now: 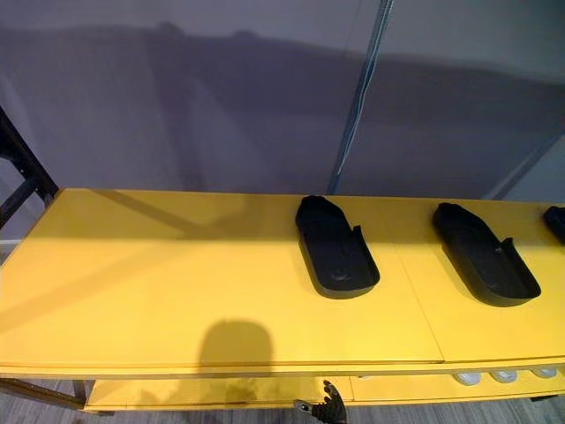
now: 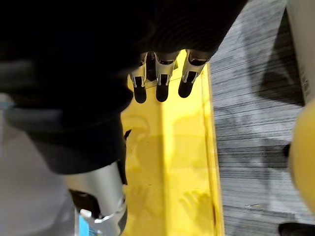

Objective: Walk over and take plastic housings, then place them on the shelf

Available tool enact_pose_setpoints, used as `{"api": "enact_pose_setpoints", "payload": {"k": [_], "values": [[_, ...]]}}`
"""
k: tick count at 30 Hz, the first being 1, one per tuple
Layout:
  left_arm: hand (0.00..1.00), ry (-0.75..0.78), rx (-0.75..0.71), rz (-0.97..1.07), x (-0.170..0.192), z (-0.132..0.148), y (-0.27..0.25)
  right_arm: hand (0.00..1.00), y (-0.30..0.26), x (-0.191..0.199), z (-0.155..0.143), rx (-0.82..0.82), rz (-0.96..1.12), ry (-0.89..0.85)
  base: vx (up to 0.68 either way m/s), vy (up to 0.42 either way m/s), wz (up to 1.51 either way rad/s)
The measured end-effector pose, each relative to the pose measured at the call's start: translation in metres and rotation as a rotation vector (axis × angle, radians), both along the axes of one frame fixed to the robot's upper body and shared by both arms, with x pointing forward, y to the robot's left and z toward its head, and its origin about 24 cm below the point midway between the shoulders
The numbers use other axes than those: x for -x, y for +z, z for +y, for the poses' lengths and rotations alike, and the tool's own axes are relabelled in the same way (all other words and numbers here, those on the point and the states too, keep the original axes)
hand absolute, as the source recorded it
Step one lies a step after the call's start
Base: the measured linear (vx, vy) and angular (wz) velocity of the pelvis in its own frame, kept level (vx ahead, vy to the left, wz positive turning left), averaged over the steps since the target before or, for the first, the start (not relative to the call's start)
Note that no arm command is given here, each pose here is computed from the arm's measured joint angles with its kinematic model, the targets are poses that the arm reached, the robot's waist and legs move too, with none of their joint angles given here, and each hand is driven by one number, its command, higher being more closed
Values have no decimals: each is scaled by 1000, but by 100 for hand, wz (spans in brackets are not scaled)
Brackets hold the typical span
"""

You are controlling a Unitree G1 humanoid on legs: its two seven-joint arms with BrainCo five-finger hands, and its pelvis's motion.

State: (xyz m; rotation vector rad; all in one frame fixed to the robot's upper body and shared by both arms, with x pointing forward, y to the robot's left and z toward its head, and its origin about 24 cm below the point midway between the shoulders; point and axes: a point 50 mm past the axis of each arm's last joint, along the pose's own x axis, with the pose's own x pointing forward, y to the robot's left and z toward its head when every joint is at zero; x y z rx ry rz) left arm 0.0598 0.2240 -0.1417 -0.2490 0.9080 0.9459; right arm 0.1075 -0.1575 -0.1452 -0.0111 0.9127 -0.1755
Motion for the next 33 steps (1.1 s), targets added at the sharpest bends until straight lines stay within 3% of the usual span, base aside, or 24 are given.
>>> {"api": "enact_pose_setpoints", "payload": {"k": [1, 6, 10, 23, 29, 33], "values": [[0, -43, 32, 28, 3, -6, -5, 0, -1, 2, -1, -1, 8, -6, -89, 17, -10], [0, -105, 86, 55, 9, -14, -12, 0, -7, 10, -18, 19, 63, -44, -106, 22, -8], [0, -247, 89, 76, 2, -17, -14, 0, -11, 15, -29, 37, 101, -52, -118, -17, -3], [0, -497, 40, 130, -11, -12, -14, 0, -10, 6, -35, 50, 96, -50, -105, 24, -31], [0, -546, 0, 92, -36, -10, -9, 0, -1, -18, -33, 51, 17, -47, -22, 72, -61], [0, -633, -44, -6, -82, -17, 4, 0, 20, -54, -20, 55, -140, 5, -67, 98, -63]]}}
